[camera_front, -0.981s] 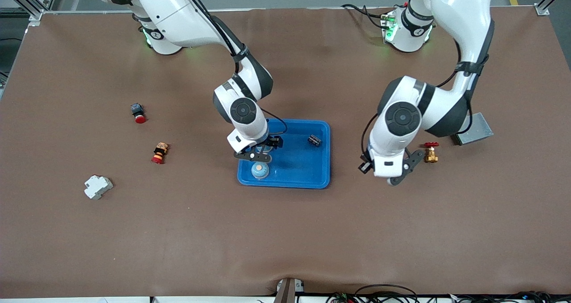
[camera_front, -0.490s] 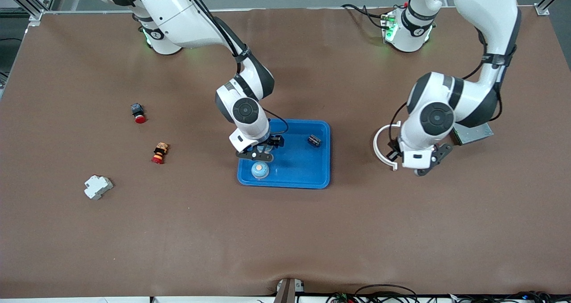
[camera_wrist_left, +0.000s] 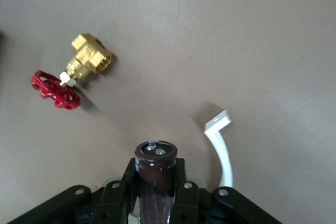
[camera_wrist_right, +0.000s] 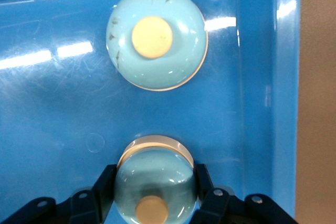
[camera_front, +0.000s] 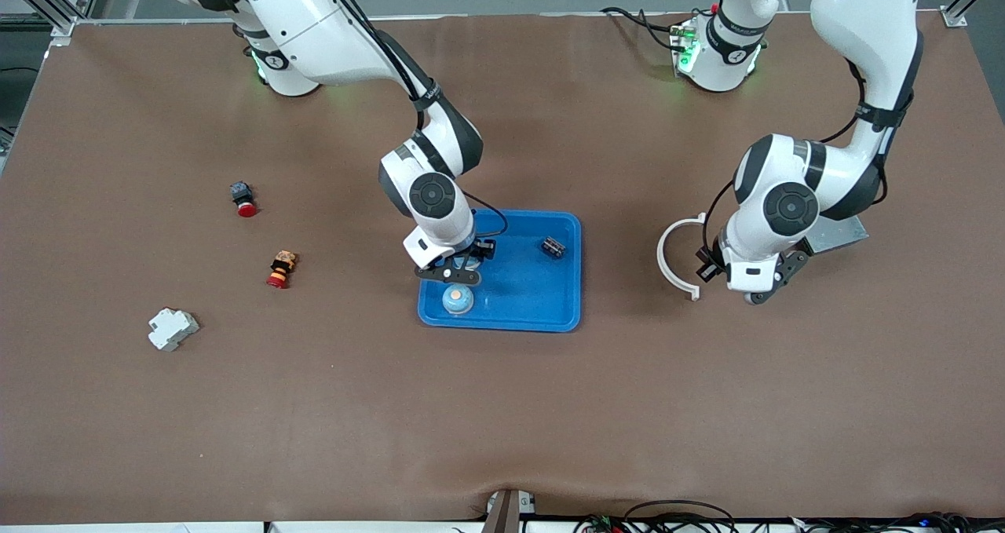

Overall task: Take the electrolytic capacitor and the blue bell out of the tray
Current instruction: 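Carry the capacitor toward the white arc while the right gripper grasps a bell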

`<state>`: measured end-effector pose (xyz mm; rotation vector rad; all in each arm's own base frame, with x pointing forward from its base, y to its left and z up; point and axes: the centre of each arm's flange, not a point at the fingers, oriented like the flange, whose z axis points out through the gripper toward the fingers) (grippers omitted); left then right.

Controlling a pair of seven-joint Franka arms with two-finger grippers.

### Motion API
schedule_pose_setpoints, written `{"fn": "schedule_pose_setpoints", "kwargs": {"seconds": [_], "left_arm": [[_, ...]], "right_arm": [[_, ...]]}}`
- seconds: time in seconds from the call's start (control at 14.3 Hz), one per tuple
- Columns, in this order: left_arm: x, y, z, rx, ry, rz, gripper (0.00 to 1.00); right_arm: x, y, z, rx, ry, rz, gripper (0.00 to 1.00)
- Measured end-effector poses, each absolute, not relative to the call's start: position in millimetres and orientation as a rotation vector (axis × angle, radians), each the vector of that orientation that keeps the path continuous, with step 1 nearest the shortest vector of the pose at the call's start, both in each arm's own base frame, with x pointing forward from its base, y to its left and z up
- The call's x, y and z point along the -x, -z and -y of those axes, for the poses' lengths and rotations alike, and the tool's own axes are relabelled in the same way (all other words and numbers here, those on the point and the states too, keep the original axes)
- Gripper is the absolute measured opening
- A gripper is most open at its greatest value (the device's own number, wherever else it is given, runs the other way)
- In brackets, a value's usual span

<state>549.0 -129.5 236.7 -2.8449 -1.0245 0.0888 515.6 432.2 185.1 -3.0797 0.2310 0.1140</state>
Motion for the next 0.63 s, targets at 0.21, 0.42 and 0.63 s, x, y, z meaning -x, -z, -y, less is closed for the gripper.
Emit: {"fn": "schedule_pose_setpoints", "kwargs": {"seconds": [0.21, 0.42, 0.63], "left_arm": [[-537, -216, 109, 2.842, -0.049, 0.99, 0.3], [-532, -198, 97, 2.84, -0.067, 0.999, 0.3], [-530, -182, 101, 2.843, -0.091, 0.989, 0.3]], "right_arm": [[-516, -186, -433, 3.08, -0.115, -0.23, 0.65], [-517, -200, -436, 3.094, -0.149, -0.223, 0.65], [-522, -275, -426, 3.125, -0.222, -0.215, 0.65]]}}
